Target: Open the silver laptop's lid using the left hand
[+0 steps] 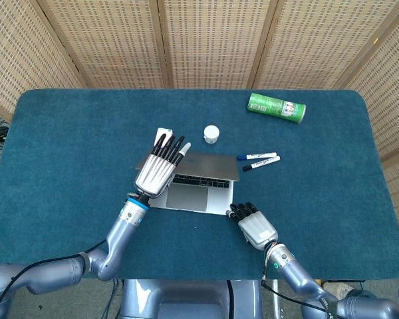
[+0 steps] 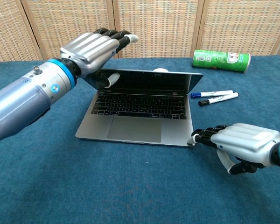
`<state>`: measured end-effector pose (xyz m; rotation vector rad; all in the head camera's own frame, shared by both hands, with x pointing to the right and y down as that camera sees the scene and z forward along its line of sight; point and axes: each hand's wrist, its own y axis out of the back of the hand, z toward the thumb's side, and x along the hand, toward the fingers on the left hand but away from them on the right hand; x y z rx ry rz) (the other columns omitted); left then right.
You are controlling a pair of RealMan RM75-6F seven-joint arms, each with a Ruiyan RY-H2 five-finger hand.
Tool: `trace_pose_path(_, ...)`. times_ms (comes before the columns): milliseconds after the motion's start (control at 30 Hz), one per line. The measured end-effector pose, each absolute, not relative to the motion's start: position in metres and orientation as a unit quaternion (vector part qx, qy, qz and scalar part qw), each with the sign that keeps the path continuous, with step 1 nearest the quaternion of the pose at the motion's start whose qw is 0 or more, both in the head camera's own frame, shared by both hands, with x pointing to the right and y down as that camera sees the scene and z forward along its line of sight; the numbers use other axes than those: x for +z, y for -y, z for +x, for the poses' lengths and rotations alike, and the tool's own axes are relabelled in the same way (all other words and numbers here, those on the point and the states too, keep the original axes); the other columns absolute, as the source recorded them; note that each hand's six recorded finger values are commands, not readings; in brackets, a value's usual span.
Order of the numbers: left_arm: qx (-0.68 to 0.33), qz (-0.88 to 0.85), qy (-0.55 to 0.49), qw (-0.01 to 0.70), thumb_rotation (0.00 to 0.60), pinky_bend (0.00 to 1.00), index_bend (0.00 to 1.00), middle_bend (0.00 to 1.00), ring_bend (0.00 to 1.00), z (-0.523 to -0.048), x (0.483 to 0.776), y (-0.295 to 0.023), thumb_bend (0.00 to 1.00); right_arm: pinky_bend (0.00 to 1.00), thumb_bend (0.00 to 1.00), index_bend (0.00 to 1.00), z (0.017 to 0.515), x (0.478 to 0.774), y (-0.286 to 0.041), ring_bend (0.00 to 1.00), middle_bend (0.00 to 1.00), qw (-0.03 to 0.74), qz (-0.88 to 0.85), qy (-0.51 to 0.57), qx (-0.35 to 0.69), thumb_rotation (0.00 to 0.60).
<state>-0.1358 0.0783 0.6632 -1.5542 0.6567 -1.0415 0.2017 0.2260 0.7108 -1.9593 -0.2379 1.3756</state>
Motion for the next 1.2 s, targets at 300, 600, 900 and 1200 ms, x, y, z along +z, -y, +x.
trace_pose_path(300, -0.454, -0.642, -0.289, 0.546, 0.6, 0.0, 0.0, 0.0, 0.0, -0.138, 0.656, -0.054, 0.48, 0.06, 1.0, 0.12, 0.194, 0.709, -0.224, 0.0, 0.15, 0.369, -0.758, 0.087, 0.531, 0.6)
trace_pose_path(600, -0.469, -0.633, -0.299, 0.539, 0.6, 0.0, 0.0, 0.0, 0.0, -0.141, 0.653, -0.032, 0.48, 0.05, 1.0, 0.12, 0.185, 0.706, -0.22, 0.0, 0.15, 0.381, -0.754, 0.082, 0.528, 0.6)
trace_pose_path(900, -0.481, -0.631, -0.302, 0.529, 0.6, 0.0, 0.0, 0.0, 0.0, -0.144, 0.653, -0.016, 0.48, 0.05, 1.0, 0.15, 0.18, 0.703, -0.214, 0.0, 0.16, 0.39, -0.748, 0.074, 0.532, 0.6)
trace_pose_path(1200, -0.49, -0.622, -0.313, 0.524, 0.6, 0.0, 0.0, 0.0, 0.0, -0.141, 0.649, 0.002, 0.48, 0.05, 1.0, 0.16, 0.178, 0.701, -0.209, 0.0, 0.17, 0.399, -0.742, 0.063, 0.535, 0.6)
